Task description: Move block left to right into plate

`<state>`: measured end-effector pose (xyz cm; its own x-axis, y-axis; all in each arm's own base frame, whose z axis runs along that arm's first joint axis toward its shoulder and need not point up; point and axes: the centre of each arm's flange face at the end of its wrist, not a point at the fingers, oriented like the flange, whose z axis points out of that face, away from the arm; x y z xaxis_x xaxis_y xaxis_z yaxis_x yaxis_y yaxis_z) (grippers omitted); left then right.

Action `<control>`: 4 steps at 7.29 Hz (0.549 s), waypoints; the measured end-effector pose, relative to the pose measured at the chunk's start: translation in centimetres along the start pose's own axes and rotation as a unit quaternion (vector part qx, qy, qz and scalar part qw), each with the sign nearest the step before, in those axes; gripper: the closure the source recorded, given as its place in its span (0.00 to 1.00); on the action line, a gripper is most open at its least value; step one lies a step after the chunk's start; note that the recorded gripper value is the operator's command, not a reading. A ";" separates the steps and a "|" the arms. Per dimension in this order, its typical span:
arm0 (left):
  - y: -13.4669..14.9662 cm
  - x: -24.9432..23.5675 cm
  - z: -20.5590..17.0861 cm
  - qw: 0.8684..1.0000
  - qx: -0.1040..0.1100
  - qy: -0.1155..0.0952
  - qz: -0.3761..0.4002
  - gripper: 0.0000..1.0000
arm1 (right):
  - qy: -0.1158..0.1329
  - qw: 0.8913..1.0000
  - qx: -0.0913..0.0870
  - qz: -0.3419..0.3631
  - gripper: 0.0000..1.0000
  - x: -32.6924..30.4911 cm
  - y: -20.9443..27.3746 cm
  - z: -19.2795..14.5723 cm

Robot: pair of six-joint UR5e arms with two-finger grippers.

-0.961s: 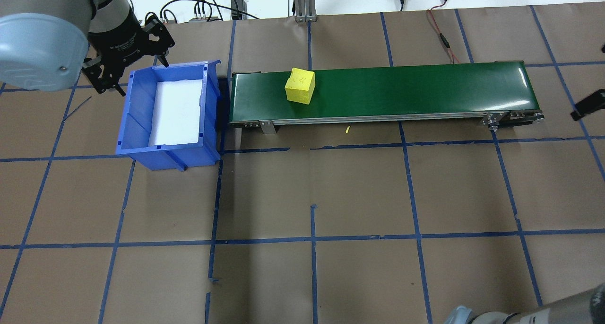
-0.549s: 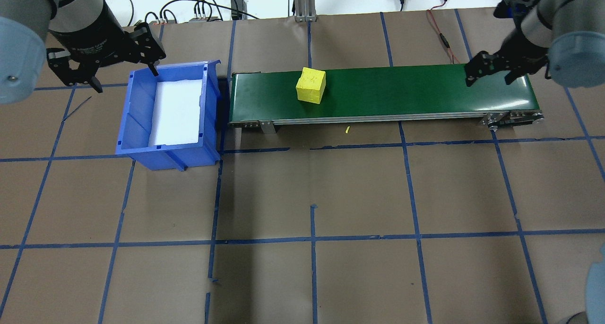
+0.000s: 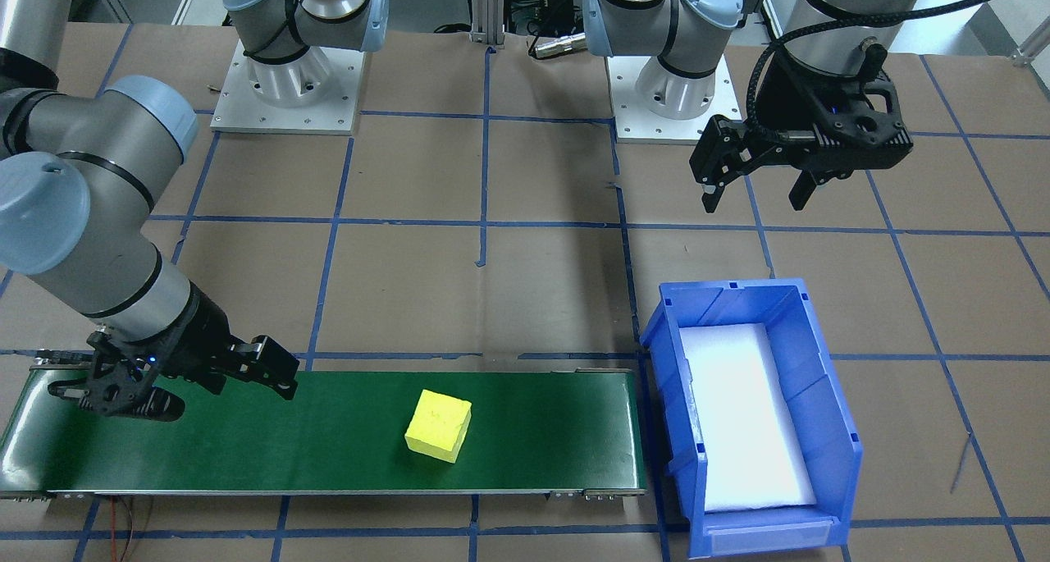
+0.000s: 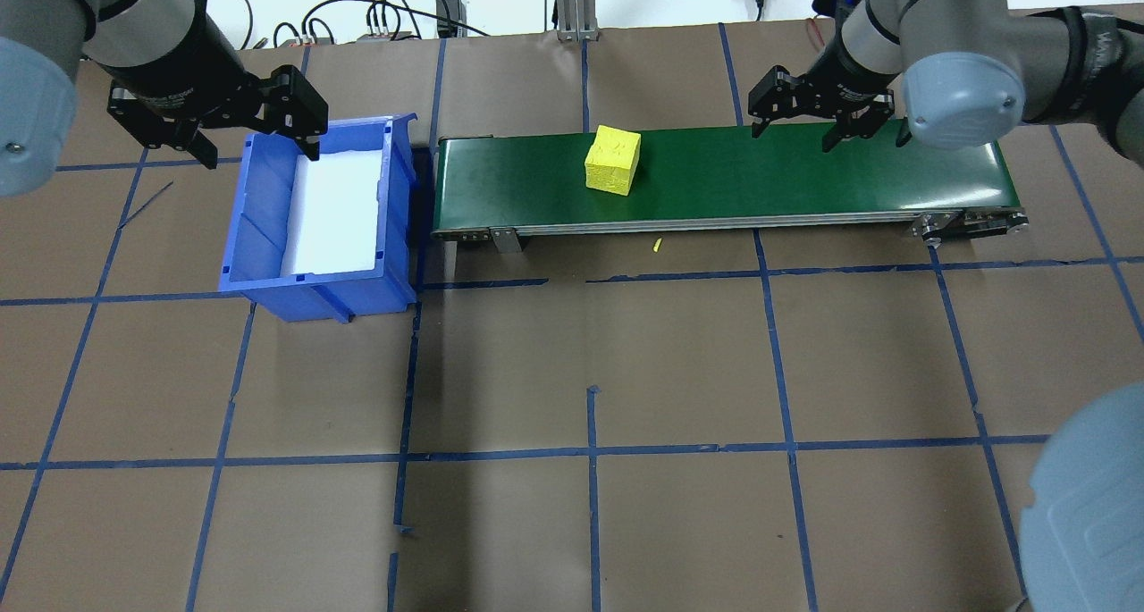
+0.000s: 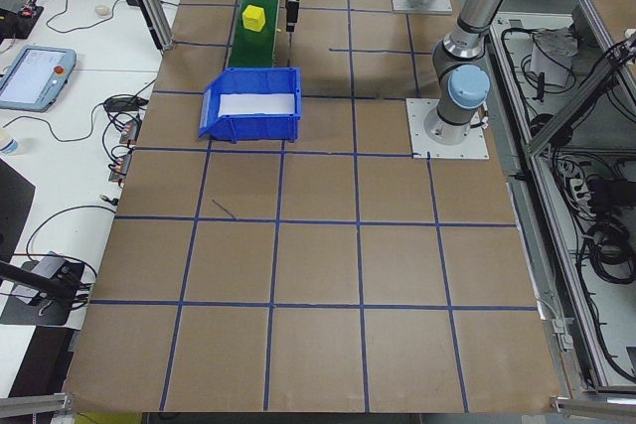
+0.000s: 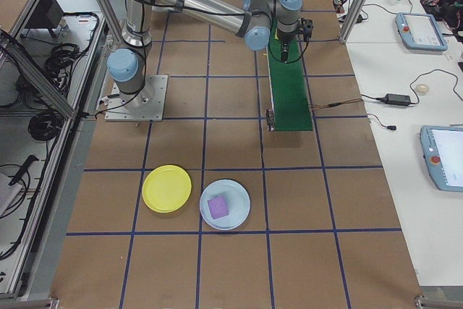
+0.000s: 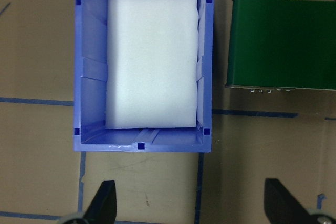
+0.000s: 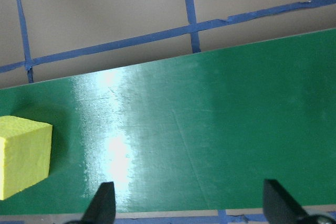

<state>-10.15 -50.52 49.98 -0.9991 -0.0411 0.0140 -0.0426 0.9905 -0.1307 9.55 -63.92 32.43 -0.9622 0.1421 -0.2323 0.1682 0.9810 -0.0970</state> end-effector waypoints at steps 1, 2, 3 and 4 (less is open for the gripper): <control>-0.1 -0.2 0.2 1.000 -0.003 0.014 0.002 0.00 | -0.009 1.000 -0.002 0.012 0.05 -1.1 0.0 0.4; -0.1 -0.1 0.2 1.000 -0.005 0.018 0.004 0.00 | -0.021 0.999 -0.006 0.026 0.05 -2.2 0.2 0.8; -0.1 0.1 0.2 1.000 -0.007 0.012 0.008 0.00 | -0.030 0.999 -0.008 0.036 0.05 -2.9 0.3 1.3; 0.0 0.3 0.1 1.000 -0.007 -0.001 0.013 0.00 | -0.035 0.999 -0.010 0.040 0.04 -3.2 0.3 1.7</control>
<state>-10.46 -50.50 49.88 -0.9998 -0.0163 0.0087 -0.0172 0.9930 -0.1164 13.08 -64.31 31.51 -0.9284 0.2110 -0.3059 0.2391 0.9693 -0.0570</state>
